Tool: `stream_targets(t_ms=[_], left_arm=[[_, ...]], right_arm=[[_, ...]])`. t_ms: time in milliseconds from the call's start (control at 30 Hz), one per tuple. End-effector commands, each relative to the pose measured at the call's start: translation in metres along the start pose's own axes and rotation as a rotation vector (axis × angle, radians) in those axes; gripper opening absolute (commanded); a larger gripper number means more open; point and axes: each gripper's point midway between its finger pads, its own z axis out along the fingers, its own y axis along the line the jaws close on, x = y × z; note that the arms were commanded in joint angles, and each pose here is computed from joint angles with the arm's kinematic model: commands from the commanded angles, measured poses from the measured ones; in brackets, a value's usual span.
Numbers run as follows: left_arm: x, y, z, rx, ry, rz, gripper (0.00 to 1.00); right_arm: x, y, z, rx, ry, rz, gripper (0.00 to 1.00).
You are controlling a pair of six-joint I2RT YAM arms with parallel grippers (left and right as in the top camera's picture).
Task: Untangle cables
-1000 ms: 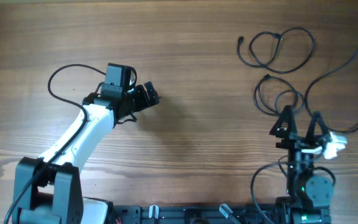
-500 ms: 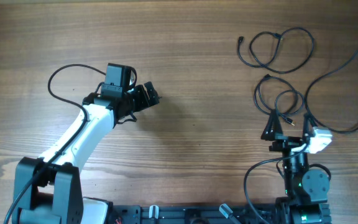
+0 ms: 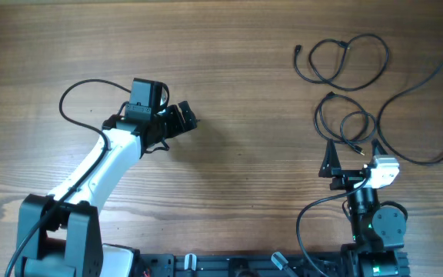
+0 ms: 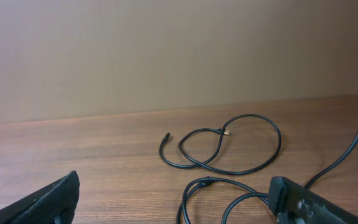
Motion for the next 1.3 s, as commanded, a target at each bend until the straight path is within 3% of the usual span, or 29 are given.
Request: stream_targets(t_ms=[0,1267], left_arm=[[-0.0015,0.0037,0.0014,-0.015,-0.004,0.004,1.0],[-0.0021,0.0009,-0.0011,-0.008,-0.011,0.009,1.0]], right_arm=[[-0.0016,0.0038,-0.0005,-0.021,-0.008,-0.014,1.0],[-0.0016,0.0038,-0.0005,-0.021,-0.008,-0.014,1.0]])
